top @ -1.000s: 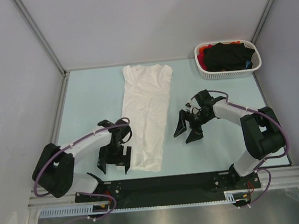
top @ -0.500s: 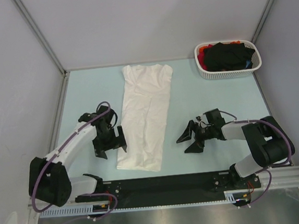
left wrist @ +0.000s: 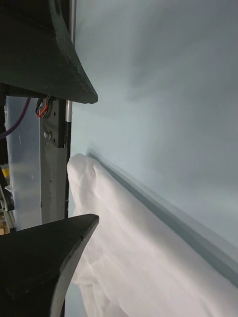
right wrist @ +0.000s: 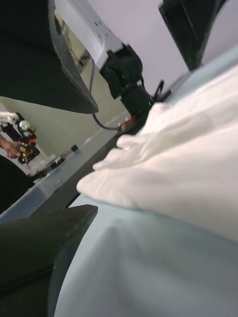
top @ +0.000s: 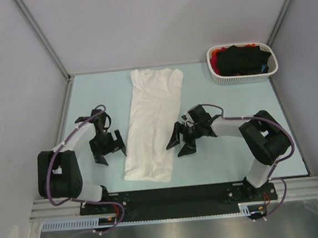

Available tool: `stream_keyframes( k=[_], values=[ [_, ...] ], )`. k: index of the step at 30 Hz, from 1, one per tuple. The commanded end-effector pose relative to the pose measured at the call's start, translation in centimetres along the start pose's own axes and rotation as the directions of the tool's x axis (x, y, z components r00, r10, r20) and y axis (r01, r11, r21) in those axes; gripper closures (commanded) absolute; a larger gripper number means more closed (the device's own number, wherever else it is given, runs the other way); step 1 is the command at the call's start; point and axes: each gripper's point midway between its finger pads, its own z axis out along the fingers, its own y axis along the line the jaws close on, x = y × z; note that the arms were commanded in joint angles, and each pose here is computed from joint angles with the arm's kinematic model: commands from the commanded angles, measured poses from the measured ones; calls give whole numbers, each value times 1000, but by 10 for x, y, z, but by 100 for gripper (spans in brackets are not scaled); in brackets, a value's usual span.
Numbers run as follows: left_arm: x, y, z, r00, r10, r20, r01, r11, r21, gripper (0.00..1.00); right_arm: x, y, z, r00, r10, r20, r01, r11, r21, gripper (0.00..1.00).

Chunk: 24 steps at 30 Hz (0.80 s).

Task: Fold and stack the t-shirts
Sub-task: Grab the bottom of the folded rectangular tshirt with both arms

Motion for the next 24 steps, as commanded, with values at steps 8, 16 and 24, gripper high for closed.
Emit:
stream_keyframes(
  k=[8, 16, 24],
  values=[
    [-35, -12, -14, 999, 24, 48, -28, 996, 89, 0, -21, -36, -11, 999, -26, 46, 9, 937, 349, 23],
    [-52, -19, -16, 998, 29, 53, -35, 993, 115, 0, -38, -38, 8, 1000, -23, 18, 15, 924, 381, 30],
    [-57, -20, -13, 999, 31, 36, -36, 991, 129, 1, -51, -31, 28, 1000, -23, -21, 29, 923, 383, 41]
  ],
)
